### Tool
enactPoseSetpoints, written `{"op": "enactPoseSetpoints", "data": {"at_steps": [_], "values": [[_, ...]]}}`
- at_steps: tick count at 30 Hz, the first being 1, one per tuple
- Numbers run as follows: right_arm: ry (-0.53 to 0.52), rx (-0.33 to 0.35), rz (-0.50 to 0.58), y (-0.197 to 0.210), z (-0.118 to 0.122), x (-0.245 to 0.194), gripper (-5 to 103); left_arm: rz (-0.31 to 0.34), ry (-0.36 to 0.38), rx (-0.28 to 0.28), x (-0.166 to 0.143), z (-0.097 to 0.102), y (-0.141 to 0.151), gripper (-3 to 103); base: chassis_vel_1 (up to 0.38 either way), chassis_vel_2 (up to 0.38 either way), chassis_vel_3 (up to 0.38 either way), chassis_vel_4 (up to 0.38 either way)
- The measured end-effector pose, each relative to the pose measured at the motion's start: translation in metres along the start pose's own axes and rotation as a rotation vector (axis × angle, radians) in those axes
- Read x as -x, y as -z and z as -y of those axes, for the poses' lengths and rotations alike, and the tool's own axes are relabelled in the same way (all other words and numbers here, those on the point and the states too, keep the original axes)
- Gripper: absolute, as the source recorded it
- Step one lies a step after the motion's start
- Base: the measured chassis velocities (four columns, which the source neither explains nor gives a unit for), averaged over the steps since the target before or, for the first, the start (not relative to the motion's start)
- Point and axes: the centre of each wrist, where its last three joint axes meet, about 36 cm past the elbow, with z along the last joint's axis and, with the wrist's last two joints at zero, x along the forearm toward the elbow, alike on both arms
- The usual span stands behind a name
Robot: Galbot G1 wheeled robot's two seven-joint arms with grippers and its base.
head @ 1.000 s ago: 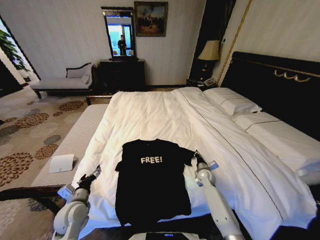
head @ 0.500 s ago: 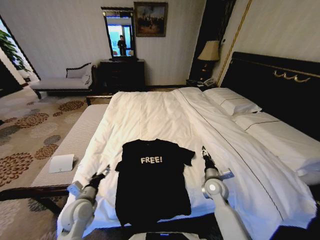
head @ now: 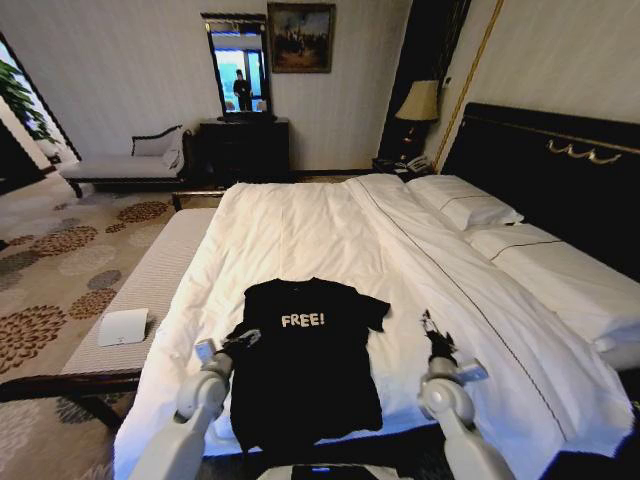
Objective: Fold the clothes on the bed.
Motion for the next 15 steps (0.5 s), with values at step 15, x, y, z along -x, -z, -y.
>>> {"op": "enactPoseSetpoints", "data": {"at_steps": [15], "values": [[-0.033,0.065,0.027,-0.003,0.0,0.006,100,0.099,0.195,0.265,-0.011,0.023,-0.055,100,0.0,0.0,0.0,0.0]]}}
